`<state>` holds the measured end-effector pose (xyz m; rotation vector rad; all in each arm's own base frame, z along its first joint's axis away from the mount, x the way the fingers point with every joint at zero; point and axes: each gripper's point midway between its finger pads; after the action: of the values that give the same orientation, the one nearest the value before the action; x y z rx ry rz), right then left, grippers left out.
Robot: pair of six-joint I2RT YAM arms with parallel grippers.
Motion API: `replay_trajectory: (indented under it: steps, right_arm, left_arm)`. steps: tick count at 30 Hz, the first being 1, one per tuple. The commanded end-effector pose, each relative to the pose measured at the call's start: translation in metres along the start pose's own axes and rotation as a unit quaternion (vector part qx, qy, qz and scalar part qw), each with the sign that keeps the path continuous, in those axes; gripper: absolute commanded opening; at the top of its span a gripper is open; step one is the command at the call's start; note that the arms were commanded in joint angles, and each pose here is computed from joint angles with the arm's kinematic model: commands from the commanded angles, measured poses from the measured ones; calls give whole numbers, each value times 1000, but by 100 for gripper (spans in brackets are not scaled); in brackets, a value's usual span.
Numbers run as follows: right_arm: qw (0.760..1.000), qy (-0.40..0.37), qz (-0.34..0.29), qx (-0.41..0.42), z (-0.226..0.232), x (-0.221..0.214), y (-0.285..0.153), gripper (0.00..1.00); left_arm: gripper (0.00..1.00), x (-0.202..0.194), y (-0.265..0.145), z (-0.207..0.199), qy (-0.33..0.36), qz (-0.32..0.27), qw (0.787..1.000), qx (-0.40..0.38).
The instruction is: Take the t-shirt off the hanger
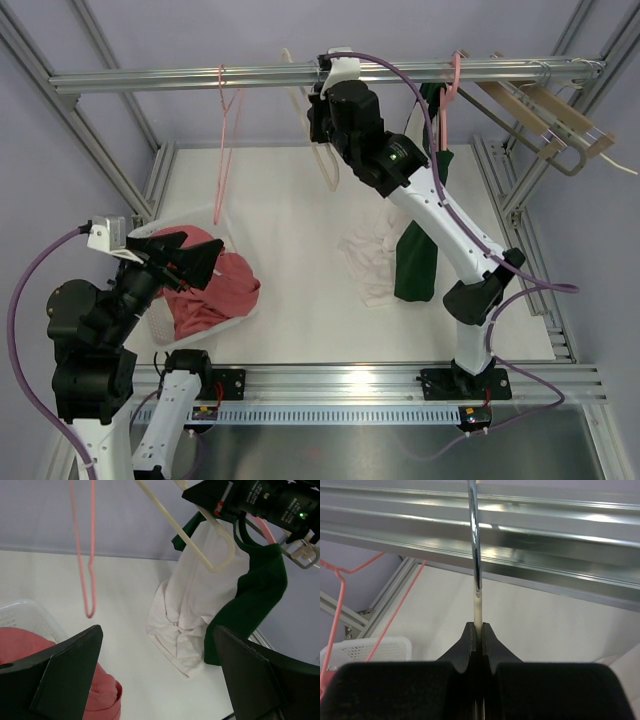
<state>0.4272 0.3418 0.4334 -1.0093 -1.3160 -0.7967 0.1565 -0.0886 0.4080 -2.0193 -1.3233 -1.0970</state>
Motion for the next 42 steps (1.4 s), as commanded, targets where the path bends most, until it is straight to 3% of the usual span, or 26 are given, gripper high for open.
replay_trajectory:
  steps: [1, 11, 14, 22, 25, 27, 28, 32, 35, 38, 42]
  right_arm:
    - [998, 31, -38, -45, -25, 38, -17, 0]
    - [995, 19, -35, -94, -28, 27, 21, 0]
    - [996, 13, 2, -88, -20, -5, 34, 0]
    - [995, 42, -9, -85, -24, -14, 16, 1]
    - [996, 51, -15, -68, -22, -9, 6, 9]
    - [997, 56, -20, -49, -19, -2, -4, 27]
    - [997, 58, -21, -43, -19, 0, -8, 40]
    - [998, 65, -26, -7, -18, 16, -41, 65]
    - [998, 63, -30, 6, -24, 21, -67, 72]
    - [997, 59, -35, 16, -32, 26, -96, 72]
    - [998, 55, -36, 5, -58, 30, -130, 58]
  left_arm:
    - [99, -5, -14, -31, 15, 17, 997, -71]
    - [99, -35, -25, -43, 2, 75, 988, -132]
    - [99, -44, -23, -38, 5, 89, 988, -130]
    - [99, -58, -17, -25, 11, 107, 987, -117]
    - [99, -61, -15, -21, 10, 110, 987, -113]
    - [99, -62, -15, -21, 11, 111, 987, -115]
    - [99, -62, -14, -21, 10, 112, 987, -113]
    - [99, -62, -12, -20, 8, 114, 987, -111]
    - [99, -61, -12, -21, 6, 115, 987, -112]
    - [99, -60, -12, -23, 4, 116, 987, -115]
    - [99, -58, -15, -29, 2, 117, 985, -125]
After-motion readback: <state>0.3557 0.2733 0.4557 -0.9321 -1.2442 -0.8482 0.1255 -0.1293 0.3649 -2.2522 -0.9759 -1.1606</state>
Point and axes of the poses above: each gripper's point midway between its finger pads, its own y axis out along the fingers, its own z axis along the line the jaws close on, x = y × z, and after that the axes turned 10 degrees about -y, right-handed
